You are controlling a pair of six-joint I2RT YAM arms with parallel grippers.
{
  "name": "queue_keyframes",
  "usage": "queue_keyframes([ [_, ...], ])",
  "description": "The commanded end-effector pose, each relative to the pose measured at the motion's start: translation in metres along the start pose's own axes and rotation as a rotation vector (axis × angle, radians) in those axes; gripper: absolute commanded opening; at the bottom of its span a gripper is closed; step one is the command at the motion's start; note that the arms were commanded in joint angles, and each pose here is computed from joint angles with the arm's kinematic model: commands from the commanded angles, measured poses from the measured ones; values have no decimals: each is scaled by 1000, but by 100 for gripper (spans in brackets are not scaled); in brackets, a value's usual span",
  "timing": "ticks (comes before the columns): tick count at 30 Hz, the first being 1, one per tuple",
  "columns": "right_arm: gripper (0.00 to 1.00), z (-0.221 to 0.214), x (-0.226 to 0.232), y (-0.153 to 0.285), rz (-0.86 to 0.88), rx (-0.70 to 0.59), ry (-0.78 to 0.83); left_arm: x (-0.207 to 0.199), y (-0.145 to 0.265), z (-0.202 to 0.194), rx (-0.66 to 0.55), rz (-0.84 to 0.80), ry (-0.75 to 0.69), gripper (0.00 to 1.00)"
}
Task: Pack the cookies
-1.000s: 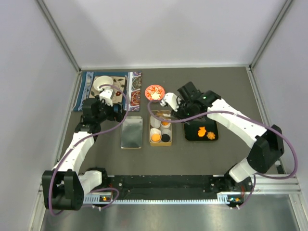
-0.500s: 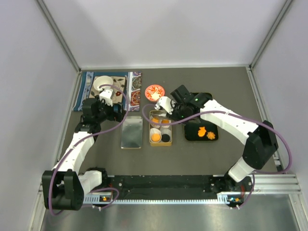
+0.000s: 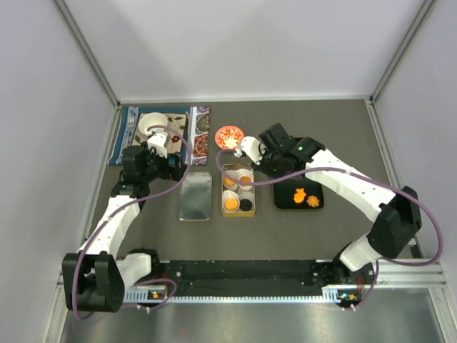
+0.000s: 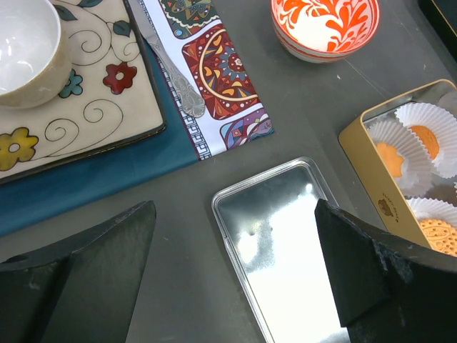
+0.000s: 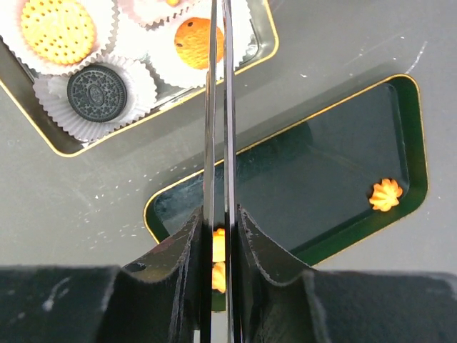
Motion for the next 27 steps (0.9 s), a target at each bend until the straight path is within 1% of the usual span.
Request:
queue_keyframes([
  [1,14,9,-31,30,-106,-116,-113,0,4,17,-48,-1,-19,99],
  [4,14,0,-55,45,-170,-157,-201,0,5,19,-53,0,-21,99],
  [9,14,-30,-86,60,-268,-174,-331,-2,6,20,-60,-3,-21,99],
  [10,14,-38,-86,58,-271,-163,-347,-2,6,20,-60,-3,-21,99],
  [19,14,-86,-107,81,-418,-199,-480,-1,8,21,-67,3,-21,99],
  [21,14,-98,-117,88,-468,-209,-525,0,9,22,-73,13,-22,99],
  [27,14,-140,-142,92,-586,-207,-670,7,11,24,-77,60,-19,99],
])
Point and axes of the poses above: each gripper's point midway between its finger pads, its own y axis back along the fingers, its own x axis along the line the jaws close on, z = x × y, the point moved 1 cm from there along y, back along the fingers, and after that the axes turned 4 degrees about -y, right-handed, at the moved point
